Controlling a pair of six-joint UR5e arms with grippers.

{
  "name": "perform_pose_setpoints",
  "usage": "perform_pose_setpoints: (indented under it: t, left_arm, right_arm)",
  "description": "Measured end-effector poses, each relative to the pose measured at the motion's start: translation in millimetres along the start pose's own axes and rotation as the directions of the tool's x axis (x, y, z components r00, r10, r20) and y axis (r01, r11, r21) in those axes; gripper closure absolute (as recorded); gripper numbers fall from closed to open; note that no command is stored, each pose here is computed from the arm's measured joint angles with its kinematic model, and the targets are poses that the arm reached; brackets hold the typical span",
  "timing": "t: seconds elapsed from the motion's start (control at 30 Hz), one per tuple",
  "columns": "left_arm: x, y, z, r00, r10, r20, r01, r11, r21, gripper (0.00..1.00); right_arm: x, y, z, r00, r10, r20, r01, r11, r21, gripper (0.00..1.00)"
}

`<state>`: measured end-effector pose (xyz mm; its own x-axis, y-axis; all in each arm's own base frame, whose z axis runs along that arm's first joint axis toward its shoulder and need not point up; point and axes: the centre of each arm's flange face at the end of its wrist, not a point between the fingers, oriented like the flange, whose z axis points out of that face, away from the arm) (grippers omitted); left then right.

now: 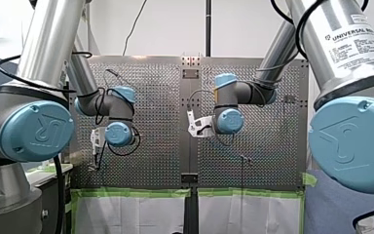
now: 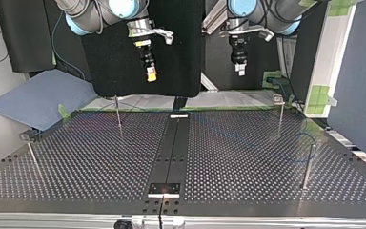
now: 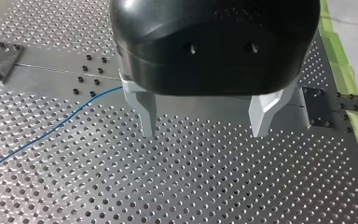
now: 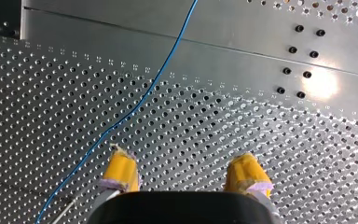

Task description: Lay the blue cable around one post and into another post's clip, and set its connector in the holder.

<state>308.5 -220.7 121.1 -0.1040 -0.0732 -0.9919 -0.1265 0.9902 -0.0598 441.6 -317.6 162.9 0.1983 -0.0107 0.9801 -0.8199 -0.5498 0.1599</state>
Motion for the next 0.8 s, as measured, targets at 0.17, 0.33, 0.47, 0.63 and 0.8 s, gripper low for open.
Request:
perform_pose_setpoints:
  t: [0.17,0.33,0.47,0.63,0.8]
  left_arm:
    - [-2.9,-1.7,0.5,0.9999,-0.009,0.013,0.008,1.0000,0.003,0.00]
    - [-4.0,-2.3,0.6,0.9998,-0.011,0.018,0.011,0.9999,0.005,0.00]
    - [-4.1,-2.4,0.6,0.9998,-0.012,0.018,0.012,0.9999,0.005,0.00]
    - [-4.3,-2.5,0.6,0.9998,-0.012,0.018,0.012,0.9999,0.005,0.00]
    - [-4.3,-2.5,0.6,0.9998,-0.012,0.018,0.012,0.9999,0.005,0.00]
  right_arm:
    - [-0.1,-0.8,0.4,1.0000,0.005,-0.003,-0.005,1.0000,0.005,0.00]
    - [0.0,-0.9,0.7,1.0000,0.008,-0.004,-0.008,0.9999,0.006,0.00]
    - [-0.1,-1.0,0.8,1.0000,0.009,-0.004,-0.009,0.9999,0.006,0.00]
    - [-0.1,-1.0,0.8,1.0000,0.009,-0.004,-0.009,0.9999,0.006,0.00]
    - [-0.1,-1.0,0.8,1.0000,0.009,-0.004,-0.009,0.9999,0.006,0.00]
